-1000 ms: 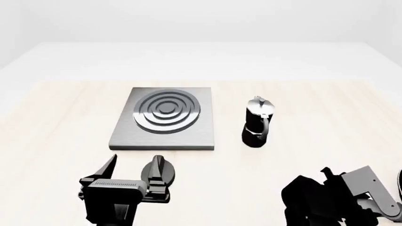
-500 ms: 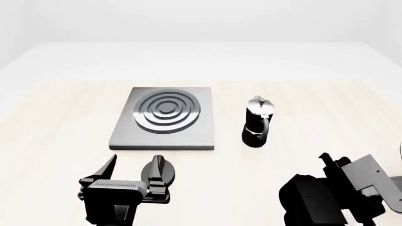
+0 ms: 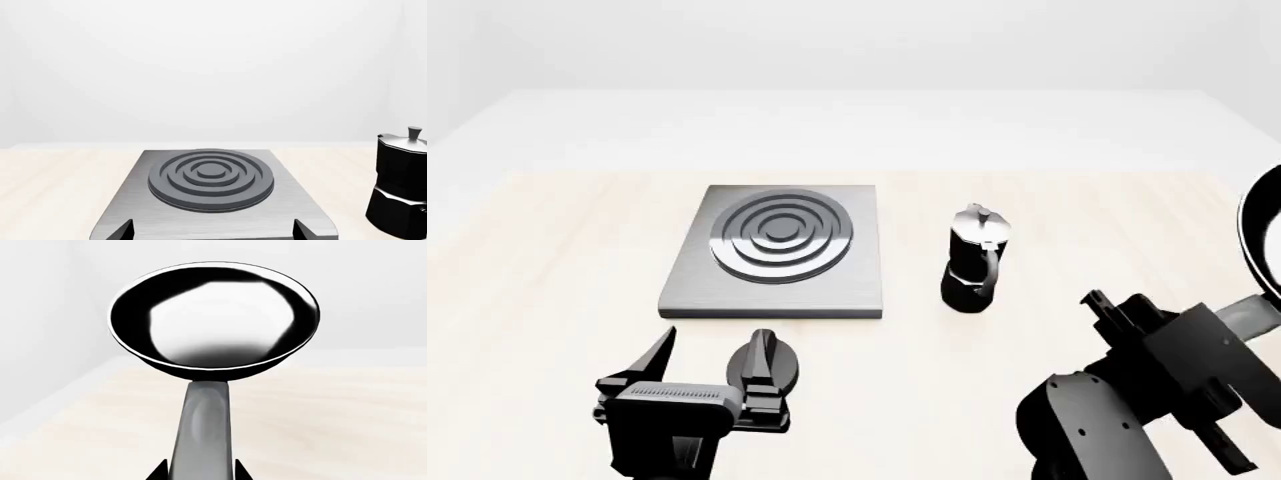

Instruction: Put the frying pan on the stove.

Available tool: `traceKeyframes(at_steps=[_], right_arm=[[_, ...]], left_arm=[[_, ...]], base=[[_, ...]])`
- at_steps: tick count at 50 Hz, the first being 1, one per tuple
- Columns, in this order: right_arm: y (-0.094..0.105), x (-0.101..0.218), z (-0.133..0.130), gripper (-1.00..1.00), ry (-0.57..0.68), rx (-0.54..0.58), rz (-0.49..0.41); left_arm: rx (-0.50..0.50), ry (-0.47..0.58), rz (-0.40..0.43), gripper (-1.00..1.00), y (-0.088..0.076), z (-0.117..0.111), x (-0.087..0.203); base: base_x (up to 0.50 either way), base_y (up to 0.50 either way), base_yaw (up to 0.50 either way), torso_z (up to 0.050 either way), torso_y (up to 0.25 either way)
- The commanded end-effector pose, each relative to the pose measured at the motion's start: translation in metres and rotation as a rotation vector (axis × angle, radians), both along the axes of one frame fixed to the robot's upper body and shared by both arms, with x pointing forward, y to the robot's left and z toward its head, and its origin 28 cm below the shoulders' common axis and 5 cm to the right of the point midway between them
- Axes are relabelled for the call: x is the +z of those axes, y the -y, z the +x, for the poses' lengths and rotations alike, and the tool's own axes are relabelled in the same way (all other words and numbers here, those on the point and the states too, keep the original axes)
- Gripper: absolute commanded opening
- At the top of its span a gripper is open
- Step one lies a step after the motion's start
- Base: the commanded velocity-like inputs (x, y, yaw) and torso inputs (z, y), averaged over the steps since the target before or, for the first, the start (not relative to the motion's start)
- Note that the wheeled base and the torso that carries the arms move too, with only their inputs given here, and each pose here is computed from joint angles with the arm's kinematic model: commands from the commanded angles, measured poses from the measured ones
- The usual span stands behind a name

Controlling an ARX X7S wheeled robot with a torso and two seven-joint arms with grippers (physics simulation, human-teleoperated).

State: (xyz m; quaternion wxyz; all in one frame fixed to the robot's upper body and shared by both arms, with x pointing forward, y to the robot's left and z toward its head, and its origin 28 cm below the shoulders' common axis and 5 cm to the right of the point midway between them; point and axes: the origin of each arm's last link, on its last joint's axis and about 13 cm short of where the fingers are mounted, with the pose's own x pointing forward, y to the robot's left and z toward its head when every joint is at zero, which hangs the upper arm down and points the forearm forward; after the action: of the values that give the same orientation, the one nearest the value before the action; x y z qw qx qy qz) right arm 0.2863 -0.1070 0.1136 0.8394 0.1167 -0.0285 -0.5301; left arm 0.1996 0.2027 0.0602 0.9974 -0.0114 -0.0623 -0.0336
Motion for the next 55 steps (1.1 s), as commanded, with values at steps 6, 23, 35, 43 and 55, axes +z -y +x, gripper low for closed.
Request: traceKeyframes(at_steps=[6,23,35,43,55], right_arm=[[-0.004,0.020,-0.004,-1.00,0.130,0.162,-0.094],[-0.008,0.026,-0.015,-1.00,0.216,0.365,-0.138],[-0.014,0.027,-0.020,-1.00,0.261,0.512,-0.144],[-0.018,0.035,-0.030,-1.00,0.279,0.615,-0.155],[-0.022,0.034,-0.034,-1.00,0.274,0.733,-0.174]], left_arm=[[-0.003,0.006,0.008,1.00,0.001,0.000,0.002],[0.004,-0.002,0.006,1.00,0.001,0.000,0.000],[0.002,-0.003,0.012,1.00,0.000,0.001,-0.001],[0.001,0.004,0.020,1.00,0.000,0.001,0.001],[0.001,0.002,0.022,1.00,0.001,0.001,0.001]], base=[[0.00,0.00,0.00,0.000,0.002],[0.00,0.00,0.00,0.001,0.002],[0.00,0.00,0.00,0.000,0.002],[0.00,0.00,0.00,0.000,0.001],[0.00,0.00,0.00,0.001,0.002]])
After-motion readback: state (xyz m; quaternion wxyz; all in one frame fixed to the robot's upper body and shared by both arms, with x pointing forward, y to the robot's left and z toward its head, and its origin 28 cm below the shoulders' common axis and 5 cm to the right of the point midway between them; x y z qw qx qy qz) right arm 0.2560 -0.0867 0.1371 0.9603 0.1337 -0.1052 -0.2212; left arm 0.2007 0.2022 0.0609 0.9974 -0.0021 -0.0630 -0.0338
